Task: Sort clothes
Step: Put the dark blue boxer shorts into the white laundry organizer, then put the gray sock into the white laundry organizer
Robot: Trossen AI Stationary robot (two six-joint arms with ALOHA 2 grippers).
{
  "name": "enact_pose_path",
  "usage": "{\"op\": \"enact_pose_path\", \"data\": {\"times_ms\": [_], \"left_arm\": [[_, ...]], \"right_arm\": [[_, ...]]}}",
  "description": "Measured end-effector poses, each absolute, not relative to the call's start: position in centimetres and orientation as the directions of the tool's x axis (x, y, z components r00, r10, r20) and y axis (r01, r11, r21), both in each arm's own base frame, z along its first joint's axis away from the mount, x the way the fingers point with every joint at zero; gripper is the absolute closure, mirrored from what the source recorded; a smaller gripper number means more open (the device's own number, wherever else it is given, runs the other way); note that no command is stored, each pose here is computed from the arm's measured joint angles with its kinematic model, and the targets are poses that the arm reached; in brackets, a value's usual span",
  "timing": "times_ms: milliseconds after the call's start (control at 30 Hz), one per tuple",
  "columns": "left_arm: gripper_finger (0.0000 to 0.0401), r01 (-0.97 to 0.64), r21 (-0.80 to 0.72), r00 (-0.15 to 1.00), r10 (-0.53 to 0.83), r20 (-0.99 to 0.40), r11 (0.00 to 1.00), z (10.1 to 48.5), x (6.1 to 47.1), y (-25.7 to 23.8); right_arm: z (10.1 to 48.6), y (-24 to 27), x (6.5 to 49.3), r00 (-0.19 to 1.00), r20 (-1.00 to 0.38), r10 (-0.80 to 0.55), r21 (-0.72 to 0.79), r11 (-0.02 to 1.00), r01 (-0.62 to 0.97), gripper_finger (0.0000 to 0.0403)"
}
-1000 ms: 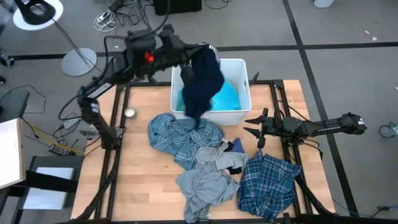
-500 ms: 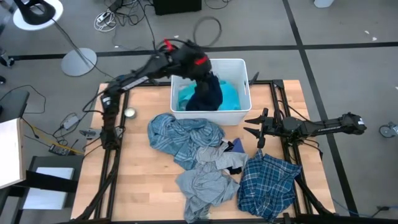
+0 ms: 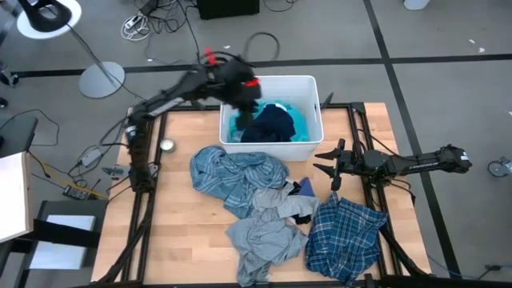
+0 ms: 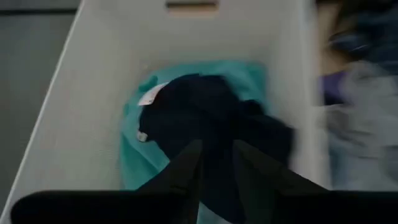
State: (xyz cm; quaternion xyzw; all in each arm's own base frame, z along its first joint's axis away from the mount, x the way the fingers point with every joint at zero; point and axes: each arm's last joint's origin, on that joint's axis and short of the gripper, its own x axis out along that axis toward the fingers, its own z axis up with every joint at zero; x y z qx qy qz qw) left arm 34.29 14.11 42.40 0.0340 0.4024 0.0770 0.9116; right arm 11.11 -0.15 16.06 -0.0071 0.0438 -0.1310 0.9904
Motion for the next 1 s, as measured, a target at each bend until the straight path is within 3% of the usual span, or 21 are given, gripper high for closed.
{"op": "enact_pose_path", "data": {"times_ms": [200, 400, 567, 767, 1000], "left_arm": [[0.0305, -0.080, 0.094, 0.740, 0.122, -0.662, 0.992, 46.9, 29.8, 9.8], [0.0305, -0.008, 0.105, 0.768, 0.074, -0.636, 0.994, 47.9, 29.0, 4.2], [0.0305, 0.049, 0.113, 0.795, 0.030, -0.606, 0.992, 44.7, 30.4, 0.6], [0.0305, 0.063, 0.045, 0.818, -0.026, -0.575, 0.997, 37.6, 31.7, -1.5], [0.0305, -0.061, -0.081, 0.820, 0.004, -0.573, 0.995, 31.4, 28.6, -1.6]], "right_arm": [[16.1, -0.1, 11.1, 0.962, -0.086, -0.260, -0.026, 0.966, 0.259, 0.0241], [16.0, -0.1, 11.1, 0.962, -0.086, -0.260, -0.026, 0.966, 0.259, 0.0241], [16.1, -0.1, 11.1, 0.962, -0.086, -0.260, -0.026, 0.966, 0.259, 0.0241], [16.1, -0.1, 11.1, 0.962, -0.086, -0.260, -0.026, 0.966, 0.259, 0.0241], [16.3, -0.1, 11.1, 0.964, -0.063, -0.258, 0.013, 0.966, 0.259, 0.0241]]}}
